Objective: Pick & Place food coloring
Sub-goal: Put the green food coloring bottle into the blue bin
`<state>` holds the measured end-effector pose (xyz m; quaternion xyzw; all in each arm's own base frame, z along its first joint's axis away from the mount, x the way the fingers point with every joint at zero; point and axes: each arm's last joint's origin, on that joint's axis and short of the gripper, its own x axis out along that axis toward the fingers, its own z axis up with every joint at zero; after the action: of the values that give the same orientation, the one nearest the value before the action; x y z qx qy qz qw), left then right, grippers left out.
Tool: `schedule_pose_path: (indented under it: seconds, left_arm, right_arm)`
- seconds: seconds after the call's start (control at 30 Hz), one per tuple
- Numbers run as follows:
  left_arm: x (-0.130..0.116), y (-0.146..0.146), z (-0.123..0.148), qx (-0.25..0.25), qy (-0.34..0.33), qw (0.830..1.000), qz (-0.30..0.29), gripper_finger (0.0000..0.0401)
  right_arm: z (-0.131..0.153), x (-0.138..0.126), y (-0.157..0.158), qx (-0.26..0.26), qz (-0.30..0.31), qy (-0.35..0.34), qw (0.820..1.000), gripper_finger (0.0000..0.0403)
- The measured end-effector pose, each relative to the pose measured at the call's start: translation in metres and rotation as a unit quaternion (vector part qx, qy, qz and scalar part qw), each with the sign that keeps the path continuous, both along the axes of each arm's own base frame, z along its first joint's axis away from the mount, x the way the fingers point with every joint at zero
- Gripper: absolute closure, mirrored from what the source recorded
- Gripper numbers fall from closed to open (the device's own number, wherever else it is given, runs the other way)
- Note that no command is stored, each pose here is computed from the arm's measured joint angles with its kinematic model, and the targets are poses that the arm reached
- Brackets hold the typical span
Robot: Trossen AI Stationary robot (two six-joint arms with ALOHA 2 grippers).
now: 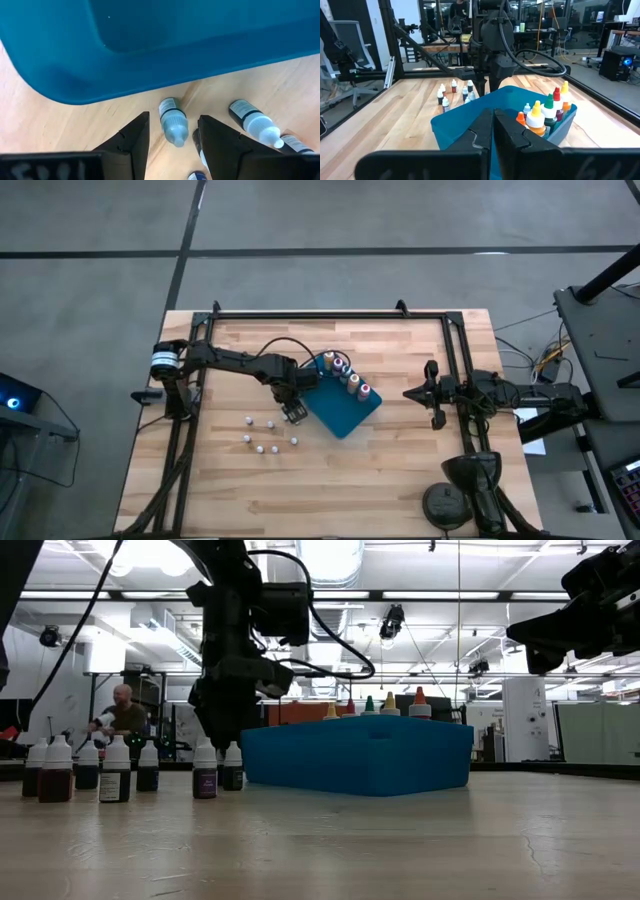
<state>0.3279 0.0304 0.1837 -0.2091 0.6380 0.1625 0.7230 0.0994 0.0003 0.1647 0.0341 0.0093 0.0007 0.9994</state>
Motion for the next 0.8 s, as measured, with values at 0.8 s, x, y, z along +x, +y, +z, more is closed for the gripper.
schedule_pose_path:
  seconds: [0.8]
  left_arm:
    - [-0.0003, 0.0014, 0.0, 0.0, 0.001, 1.0, 0.001, 0.0325]
  right_arm:
    - [0.0, 0.0, 0.0, 0.001, 0.0, 0.0, 1.0, 0.0394]
